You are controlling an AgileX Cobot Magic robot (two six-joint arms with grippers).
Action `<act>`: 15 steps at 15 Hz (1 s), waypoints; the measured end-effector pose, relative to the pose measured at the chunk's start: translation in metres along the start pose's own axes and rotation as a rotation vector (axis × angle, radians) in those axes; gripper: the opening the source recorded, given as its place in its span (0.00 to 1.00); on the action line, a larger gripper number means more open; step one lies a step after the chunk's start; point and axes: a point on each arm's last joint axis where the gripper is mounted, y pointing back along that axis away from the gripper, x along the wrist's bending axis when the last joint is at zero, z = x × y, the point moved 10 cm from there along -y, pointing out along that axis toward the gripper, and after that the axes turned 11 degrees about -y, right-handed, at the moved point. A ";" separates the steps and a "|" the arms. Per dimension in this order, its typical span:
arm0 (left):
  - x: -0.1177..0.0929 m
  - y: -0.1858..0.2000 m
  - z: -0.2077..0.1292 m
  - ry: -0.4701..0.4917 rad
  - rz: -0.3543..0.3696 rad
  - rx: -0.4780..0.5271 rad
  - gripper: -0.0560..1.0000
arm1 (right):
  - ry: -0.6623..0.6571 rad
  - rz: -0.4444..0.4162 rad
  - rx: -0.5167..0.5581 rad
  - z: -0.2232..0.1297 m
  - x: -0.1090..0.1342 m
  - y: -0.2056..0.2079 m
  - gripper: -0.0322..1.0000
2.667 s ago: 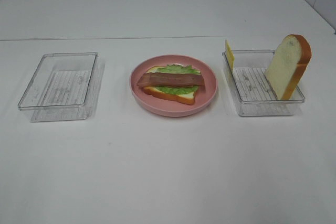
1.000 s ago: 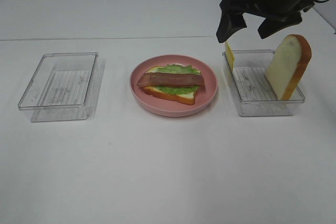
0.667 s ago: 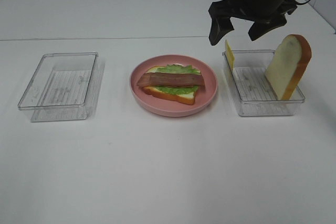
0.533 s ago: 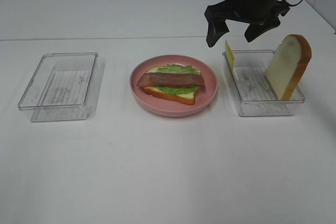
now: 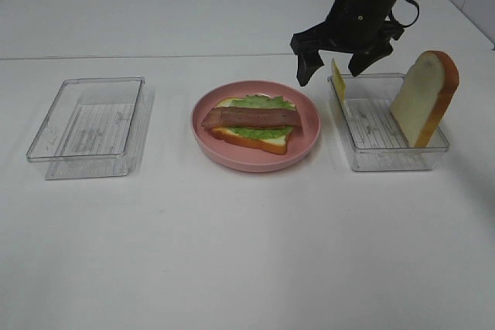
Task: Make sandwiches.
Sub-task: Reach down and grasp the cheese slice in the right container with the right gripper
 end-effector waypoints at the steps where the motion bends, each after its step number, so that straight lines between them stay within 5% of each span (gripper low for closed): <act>1: 0.000 0.000 0.000 0.000 0.000 0.000 0.96 | -0.001 -0.003 0.025 -0.005 -0.001 -0.013 0.89; 4: 0.000 0.000 0.000 0.000 0.000 0.000 0.96 | -0.002 -0.006 0.045 -0.009 -0.002 -0.023 0.85; 7: 0.000 0.000 0.000 0.000 0.000 0.000 0.96 | 0.000 -0.014 0.031 -0.007 -0.004 -0.026 0.68; 11: 0.000 0.000 0.000 0.000 0.000 0.000 0.96 | 0.016 -0.128 0.008 -0.003 -0.025 -0.026 0.35; 15: 0.000 0.000 0.000 0.000 0.000 0.000 0.96 | 0.023 -0.137 0.009 -0.003 -0.027 -0.027 0.09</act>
